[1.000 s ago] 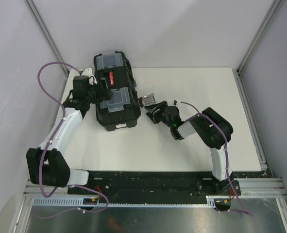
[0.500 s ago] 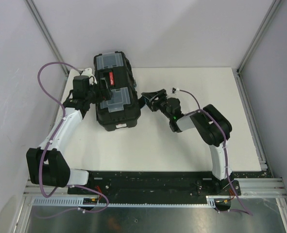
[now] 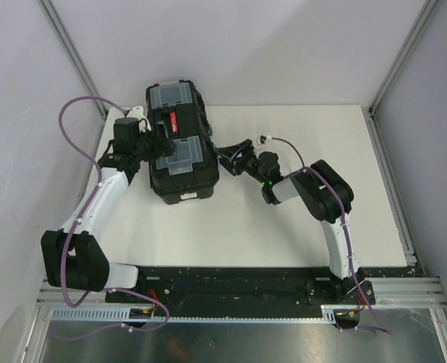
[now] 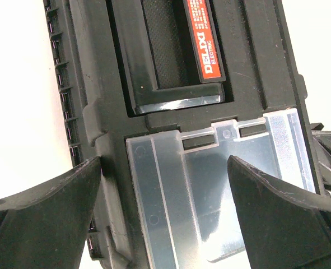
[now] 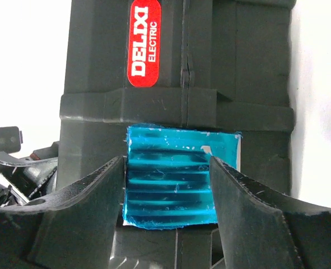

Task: Pack the tool kit

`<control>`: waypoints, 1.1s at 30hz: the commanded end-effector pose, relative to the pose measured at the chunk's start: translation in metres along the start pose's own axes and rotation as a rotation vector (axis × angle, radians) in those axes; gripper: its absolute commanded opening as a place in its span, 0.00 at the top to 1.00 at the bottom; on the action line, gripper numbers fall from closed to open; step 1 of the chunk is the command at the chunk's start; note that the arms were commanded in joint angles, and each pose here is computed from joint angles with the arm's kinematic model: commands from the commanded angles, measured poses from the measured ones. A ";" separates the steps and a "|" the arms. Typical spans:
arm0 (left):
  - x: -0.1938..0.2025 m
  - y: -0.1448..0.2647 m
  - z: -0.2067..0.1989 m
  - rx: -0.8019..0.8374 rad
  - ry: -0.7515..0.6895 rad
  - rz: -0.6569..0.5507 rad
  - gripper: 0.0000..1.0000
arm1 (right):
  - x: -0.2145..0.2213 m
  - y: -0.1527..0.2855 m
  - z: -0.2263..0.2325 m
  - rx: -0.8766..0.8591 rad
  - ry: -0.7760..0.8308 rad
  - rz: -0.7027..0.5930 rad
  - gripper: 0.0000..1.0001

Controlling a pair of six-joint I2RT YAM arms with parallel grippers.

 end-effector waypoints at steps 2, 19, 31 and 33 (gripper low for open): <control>0.060 -0.008 0.002 0.009 -0.049 0.251 0.05 | 0.009 -0.003 0.011 -0.057 0.047 0.093 0.30; 0.085 -0.013 -0.004 0.074 -0.030 0.328 0.05 | 0.028 -0.011 -0.024 -0.008 -0.012 0.224 0.21; 0.099 -0.016 -0.001 0.066 -0.028 0.382 0.05 | 0.046 -0.016 -0.052 0.033 -0.046 0.283 0.20; 0.100 -0.016 0.000 0.061 -0.033 0.385 0.05 | 0.047 -0.017 -0.052 0.043 -0.029 0.296 0.20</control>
Point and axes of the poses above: each gripper's point midway between its finger pads, its own y axis back along the fingers, its own z axis along the line the jaws close on, x = y × z, the point moved 5 cm from there along y, back along the fingers, and after that the axes turned 10 degrees about -y, right-handed, at the moved point
